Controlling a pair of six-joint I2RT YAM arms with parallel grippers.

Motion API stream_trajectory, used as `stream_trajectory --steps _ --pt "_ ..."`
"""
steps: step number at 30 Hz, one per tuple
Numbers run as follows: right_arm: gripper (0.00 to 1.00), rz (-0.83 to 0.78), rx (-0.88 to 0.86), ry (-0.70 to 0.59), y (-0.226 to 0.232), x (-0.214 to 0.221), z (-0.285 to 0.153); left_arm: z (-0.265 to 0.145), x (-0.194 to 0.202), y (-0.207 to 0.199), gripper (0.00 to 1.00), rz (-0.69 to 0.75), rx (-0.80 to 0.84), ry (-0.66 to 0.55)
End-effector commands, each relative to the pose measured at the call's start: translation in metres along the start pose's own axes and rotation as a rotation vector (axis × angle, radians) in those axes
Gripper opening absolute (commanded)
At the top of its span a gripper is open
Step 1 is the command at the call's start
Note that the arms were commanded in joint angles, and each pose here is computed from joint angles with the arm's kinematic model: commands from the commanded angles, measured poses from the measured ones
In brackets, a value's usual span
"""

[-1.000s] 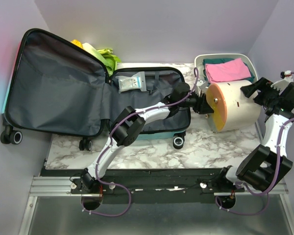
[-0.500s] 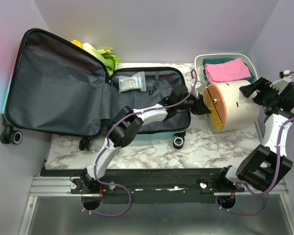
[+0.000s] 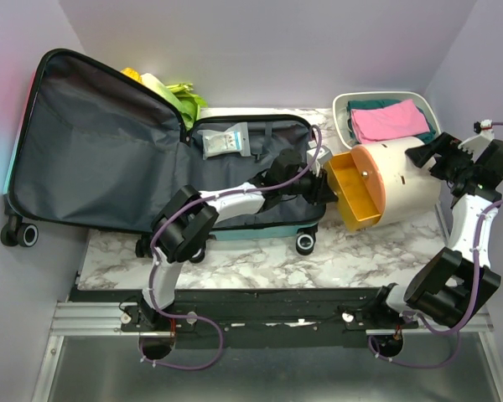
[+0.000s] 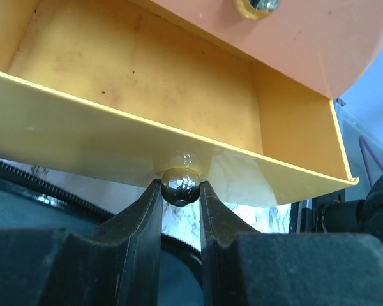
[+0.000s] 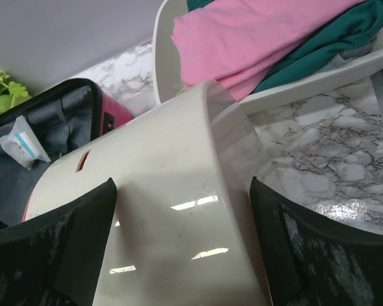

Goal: Open, take out, and arrange the luggage

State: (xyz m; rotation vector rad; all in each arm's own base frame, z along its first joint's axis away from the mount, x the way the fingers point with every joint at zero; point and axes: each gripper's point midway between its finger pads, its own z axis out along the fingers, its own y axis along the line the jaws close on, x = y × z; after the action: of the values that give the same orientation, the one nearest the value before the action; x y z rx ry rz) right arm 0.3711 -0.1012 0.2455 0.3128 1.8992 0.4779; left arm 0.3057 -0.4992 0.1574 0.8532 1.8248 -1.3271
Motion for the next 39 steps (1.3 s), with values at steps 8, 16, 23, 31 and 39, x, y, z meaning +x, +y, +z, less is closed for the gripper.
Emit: stream_trajectory --steps 8,16,23,31,39 --pt "0.91 0.103 0.009 0.150 -0.006 0.046 0.003 -0.028 -0.005 -0.014 0.16 0.084 -0.007 0.007" --pt "0.91 0.103 0.006 0.150 -0.005 0.046 0.003 -0.055 -0.025 -0.025 0.86 0.128 -0.074 -0.003" --pt "0.91 0.104 0.007 0.154 -0.006 0.047 0.004 -0.124 -0.055 -0.002 0.99 0.174 -0.409 -0.089" --pt "0.91 0.102 0.007 0.150 -0.004 0.047 0.003 -0.249 -0.088 0.151 0.99 -0.185 -1.197 -0.196" --pt "0.91 0.101 -0.003 0.157 -0.001 0.048 0.005 -0.277 -0.099 0.256 0.99 -0.225 -1.378 -0.150"
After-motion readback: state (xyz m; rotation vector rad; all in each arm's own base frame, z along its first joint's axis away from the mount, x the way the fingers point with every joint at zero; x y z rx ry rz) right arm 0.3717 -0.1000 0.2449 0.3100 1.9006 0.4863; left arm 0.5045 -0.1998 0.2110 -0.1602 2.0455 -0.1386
